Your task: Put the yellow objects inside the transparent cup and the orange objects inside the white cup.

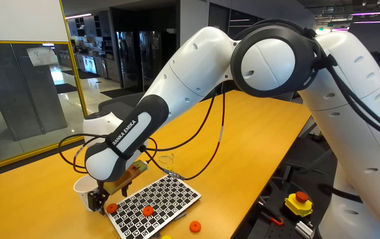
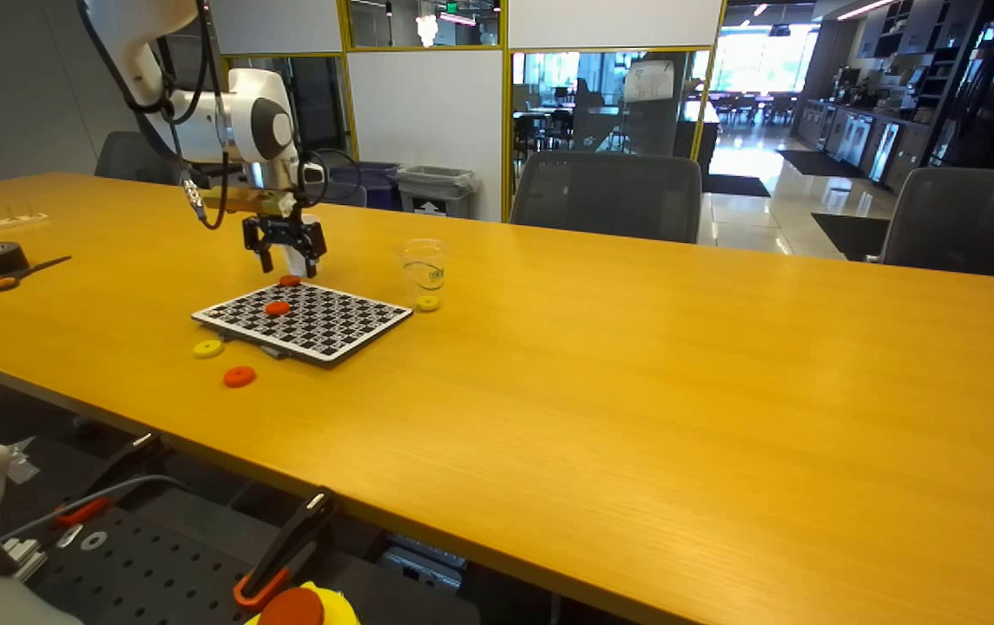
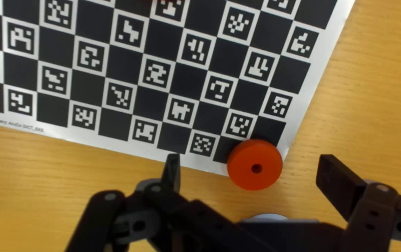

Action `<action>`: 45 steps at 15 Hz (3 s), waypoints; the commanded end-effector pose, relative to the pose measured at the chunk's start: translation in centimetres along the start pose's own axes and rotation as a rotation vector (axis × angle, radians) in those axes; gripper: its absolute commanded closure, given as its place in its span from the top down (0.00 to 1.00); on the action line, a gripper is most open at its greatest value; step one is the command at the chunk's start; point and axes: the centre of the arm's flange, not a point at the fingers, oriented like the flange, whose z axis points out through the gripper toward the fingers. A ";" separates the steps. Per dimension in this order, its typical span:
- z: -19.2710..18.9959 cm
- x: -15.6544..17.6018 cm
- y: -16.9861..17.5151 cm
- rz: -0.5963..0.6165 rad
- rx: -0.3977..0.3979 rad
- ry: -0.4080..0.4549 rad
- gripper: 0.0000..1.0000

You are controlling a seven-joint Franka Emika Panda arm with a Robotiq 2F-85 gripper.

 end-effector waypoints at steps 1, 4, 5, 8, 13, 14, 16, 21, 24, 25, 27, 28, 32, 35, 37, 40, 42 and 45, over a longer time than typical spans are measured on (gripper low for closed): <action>0.5 -0.1 0.0 0.018 0.015 0.035 1.00; 0.8 0.0 0.0 0.018 0.019 0.041 1.00; 0.9 0.0 0.1 0.019 0.019 0.043 1.00; 1.1 0.0 0.1 0.019 0.020 0.042 1.00; 1.1 0.0 0.1 0.018 0.016 0.046 0.58; 1.0 0.1 0.1 0.018 0.016 0.048 0.49; 0.9 0.1 0.2 0.021 0.013 0.051 0.36; -0.1 -0.2 0.9 0.059 0.002 0.043 0.25; -2.0 -0.8 2.0 0.129 -0.025 0.038 0.25; -3.0 -0.9 2.4 0.153 -0.037 0.038 0.25; -4.9 -1.0 2.8 0.163 -0.048 0.044 0.25; -5.9 -1.0 2.9 0.167 -0.053 0.051 0.25; -10.2 -0.8 2.4 0.133 -0.043 0.083 0.25; -12.3 0.2 1.6 0.089 -0.022 0.094 0.25; -12.9 0.5 1.0 0.059 -0.005 0.102 0.25; -12.9 1.7 0.4 0.024 0.014 0.120 0.25; -12.9 2.7 0.1 0.004 0.022 0.121 0.25; -12.9 4.5 -0.3 -0.025 0.027 0.122 0.25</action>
